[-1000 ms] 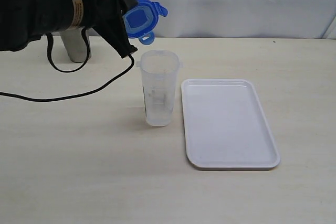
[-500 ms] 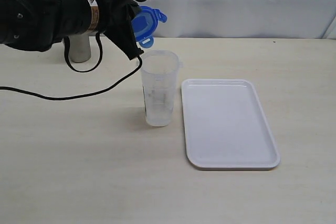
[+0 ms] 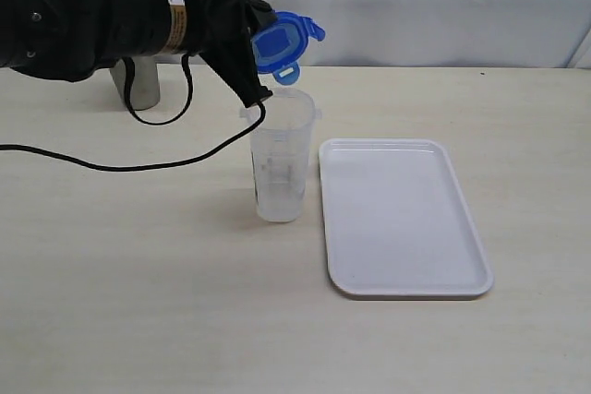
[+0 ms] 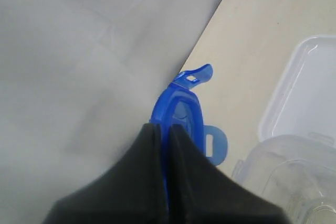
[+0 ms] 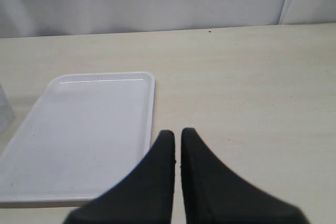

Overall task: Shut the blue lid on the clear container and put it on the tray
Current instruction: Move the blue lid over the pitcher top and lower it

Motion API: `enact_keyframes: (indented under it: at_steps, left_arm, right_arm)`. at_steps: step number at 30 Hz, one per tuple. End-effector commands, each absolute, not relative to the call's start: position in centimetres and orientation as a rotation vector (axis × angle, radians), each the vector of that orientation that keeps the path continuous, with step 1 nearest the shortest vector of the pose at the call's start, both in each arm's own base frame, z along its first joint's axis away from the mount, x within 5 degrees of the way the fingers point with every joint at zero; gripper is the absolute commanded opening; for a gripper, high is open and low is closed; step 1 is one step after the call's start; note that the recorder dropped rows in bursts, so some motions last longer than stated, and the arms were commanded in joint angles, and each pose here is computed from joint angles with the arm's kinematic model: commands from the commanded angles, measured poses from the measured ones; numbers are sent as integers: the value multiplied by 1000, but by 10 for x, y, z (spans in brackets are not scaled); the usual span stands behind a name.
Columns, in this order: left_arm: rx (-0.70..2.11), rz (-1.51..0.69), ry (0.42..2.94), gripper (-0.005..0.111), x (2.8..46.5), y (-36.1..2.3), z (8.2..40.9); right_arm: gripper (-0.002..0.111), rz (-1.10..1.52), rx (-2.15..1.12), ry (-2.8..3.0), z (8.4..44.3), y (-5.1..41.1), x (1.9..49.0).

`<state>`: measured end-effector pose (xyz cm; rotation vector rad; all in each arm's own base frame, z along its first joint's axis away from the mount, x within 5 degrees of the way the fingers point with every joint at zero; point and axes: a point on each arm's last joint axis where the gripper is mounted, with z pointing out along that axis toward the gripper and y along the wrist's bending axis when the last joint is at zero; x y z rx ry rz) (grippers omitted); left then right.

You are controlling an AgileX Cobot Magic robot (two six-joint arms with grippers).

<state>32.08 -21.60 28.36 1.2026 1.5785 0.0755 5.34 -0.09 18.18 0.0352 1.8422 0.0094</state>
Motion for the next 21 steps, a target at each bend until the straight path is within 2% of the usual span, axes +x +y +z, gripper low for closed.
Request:
enact_keyframes:
  at_steps: [1, 11, 16, 21]
  left_arm:
    - [1208, 55, 1591, 0, 319, -216, 280]
    - [1225, 92, 1563, 0, 315, -213, 285]
    - [1199, 140, 1532, 0, 312, -207, 298]
    - [1293, 332, 1434, 0, 297, -217, 301]
  right_arm:
    - [5, 10, 41, 1827, 182, -1, 53]
    - [5, 10, 41, 1827, 182, -1, 53]
    - [5, 10, 41, 1827, 182, -1, 53]
    - [5, 10, 41, 1827, 182, -1, 53]
